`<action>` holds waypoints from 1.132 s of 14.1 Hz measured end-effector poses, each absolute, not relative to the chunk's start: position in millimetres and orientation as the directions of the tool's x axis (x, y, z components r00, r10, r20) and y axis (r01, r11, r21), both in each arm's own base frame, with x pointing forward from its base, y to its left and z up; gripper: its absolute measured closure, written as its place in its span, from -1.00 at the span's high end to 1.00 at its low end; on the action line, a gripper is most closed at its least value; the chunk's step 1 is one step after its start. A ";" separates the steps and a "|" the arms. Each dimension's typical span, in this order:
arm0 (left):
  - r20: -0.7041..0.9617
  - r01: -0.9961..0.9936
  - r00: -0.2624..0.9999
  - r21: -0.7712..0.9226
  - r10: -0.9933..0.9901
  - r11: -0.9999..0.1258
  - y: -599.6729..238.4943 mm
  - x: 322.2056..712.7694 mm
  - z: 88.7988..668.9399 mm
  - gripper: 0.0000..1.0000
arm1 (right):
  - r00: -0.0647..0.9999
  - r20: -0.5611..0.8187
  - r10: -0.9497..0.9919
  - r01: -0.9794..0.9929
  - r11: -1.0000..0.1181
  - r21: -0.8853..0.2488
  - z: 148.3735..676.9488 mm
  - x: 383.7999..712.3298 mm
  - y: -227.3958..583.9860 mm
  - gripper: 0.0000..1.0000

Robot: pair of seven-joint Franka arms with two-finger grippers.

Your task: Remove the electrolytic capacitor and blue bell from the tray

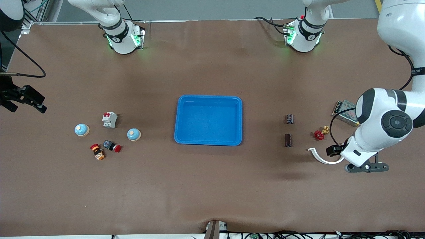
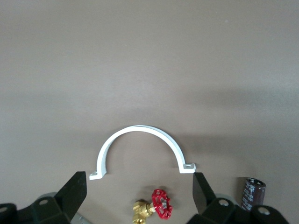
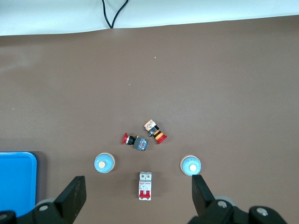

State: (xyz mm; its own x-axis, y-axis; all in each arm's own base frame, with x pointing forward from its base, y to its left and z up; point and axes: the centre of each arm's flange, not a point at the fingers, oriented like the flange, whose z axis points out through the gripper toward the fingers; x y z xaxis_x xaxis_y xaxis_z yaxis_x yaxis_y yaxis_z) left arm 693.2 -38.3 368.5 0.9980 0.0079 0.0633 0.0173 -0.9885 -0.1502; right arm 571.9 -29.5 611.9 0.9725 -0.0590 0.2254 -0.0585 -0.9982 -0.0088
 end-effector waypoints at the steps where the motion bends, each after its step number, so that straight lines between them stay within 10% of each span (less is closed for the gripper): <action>1: 0.067 0.017 0.998 -0.151 0.007 -0.988 -39.1 692.3 378.7 1.00 | 0.973 0.226 -0.057 -0.057 -0.998 -0.009 612.1 571.9 -28.5 1.00; 16: 0.038 -0.015 0.999 -0.037 -0.017 -0.999 -24.2 618.7 559.0 1.00 | 0.972 0.226 -0.063 -0.063 -0.998 -0.009 616.5 569.9 -31.6 1.00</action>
